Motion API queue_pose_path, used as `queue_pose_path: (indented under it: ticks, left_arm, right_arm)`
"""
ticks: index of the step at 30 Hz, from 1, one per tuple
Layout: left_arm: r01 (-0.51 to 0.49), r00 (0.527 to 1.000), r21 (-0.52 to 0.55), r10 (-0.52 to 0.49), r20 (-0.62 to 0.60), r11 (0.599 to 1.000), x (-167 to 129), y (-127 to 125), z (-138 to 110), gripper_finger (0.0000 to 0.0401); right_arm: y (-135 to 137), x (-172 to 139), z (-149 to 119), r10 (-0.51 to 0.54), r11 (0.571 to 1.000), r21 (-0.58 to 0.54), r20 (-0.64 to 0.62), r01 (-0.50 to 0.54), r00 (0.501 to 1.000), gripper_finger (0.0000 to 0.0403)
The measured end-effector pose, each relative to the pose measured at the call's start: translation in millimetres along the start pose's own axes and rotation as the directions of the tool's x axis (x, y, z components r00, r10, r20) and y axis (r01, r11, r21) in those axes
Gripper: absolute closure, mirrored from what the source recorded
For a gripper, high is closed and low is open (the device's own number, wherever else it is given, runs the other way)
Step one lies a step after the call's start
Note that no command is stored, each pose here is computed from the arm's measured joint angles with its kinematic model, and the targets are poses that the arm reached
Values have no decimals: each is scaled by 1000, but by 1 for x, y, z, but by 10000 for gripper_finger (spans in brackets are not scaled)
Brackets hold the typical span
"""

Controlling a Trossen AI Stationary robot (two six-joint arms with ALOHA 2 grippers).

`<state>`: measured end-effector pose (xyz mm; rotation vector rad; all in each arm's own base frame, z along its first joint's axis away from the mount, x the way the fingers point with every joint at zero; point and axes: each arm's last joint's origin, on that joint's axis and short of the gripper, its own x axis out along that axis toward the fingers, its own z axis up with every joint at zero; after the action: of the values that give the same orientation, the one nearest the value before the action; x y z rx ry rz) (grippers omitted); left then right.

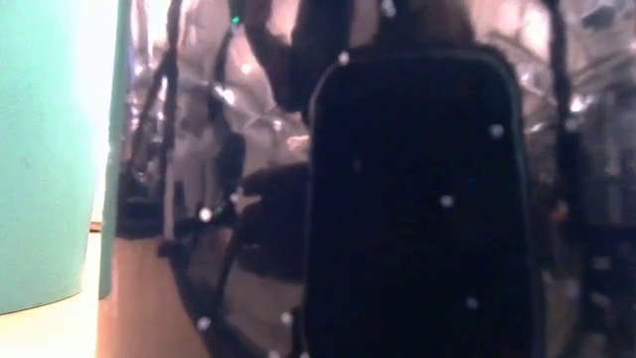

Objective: Stack small to large cups/mugs on shelf
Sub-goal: Put the purple transparent glass on the shelf

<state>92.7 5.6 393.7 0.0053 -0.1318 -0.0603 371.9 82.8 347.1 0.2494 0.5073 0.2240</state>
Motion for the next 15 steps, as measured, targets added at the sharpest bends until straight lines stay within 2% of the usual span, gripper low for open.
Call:
queue_pose_path:
  ticks: [6,9,15]
  left_arm:
    - [0,1000,0,0,-2,1000,0,0,0,375]
    - [0,1000,0,0,-3,1000,0,0,0,371]
    - [0,1000,1,0,-5,1000,0,0,-1,365]
  right_arm:
    - [-9,15,9,52,999,-10,110,-51,993,293]
    - [-7,17,15,86,995,-51,114,-80,990,293]
    - [4,12,51,90,985,-158,102,-73,991,295]
